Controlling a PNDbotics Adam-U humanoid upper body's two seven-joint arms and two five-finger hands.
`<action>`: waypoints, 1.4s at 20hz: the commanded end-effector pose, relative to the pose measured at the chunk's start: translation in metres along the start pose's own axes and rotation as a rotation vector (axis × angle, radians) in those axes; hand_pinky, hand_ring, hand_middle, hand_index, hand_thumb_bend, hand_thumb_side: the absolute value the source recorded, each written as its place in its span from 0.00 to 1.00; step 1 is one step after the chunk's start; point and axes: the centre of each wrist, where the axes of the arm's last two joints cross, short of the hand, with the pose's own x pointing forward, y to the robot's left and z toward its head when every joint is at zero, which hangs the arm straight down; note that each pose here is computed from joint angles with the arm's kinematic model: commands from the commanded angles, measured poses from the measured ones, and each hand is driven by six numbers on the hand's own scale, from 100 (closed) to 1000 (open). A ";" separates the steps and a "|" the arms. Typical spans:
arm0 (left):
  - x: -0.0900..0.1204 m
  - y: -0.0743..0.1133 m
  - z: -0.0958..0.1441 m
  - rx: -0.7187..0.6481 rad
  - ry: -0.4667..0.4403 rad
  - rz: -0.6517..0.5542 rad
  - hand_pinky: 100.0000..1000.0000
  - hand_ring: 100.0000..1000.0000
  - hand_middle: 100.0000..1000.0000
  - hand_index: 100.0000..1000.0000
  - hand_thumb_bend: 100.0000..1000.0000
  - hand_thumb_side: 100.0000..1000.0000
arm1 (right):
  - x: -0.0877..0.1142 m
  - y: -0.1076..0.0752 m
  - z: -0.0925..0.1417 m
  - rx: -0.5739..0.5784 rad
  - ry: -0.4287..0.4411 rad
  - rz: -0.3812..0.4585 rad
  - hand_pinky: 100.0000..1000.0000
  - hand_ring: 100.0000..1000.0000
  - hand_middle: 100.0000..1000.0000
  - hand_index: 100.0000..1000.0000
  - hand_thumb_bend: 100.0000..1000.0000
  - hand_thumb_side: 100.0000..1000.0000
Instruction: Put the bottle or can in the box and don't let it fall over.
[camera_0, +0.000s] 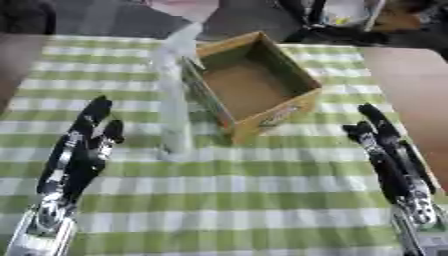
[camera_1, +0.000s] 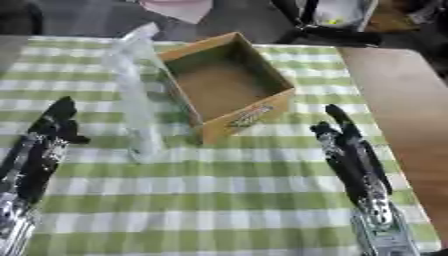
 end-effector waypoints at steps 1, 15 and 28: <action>0.015 0.005 -0.009 -0.013 -0.045 -0.039 0.63 1.00 1.00 0.91 0.33 0.67 | 0.005 -0.004 -0.003 0.003 -0.021 0.016 0.86 0.80 1.00 1.00 0.00 0.64; 0.051 0.003 -0.055 -0.127 -0.150 -0.275 0.66 1.00 1.00 0.94 0.33 0.62 | 0.004 -0.005 -0.001 -0.002 -0.015 0.017 0.86 0.80 1.00 1.00 0.00 0.64; 0.057 -0.014 -0.098 -0.205 -0.145 -0.417 0.67 1.00 1.00 0.94 0.25 0.61 | 0.003 -0.004 0.001 0.000 -0.010 0.011 0.86 0.80 1.00 1.00 0.00 0.64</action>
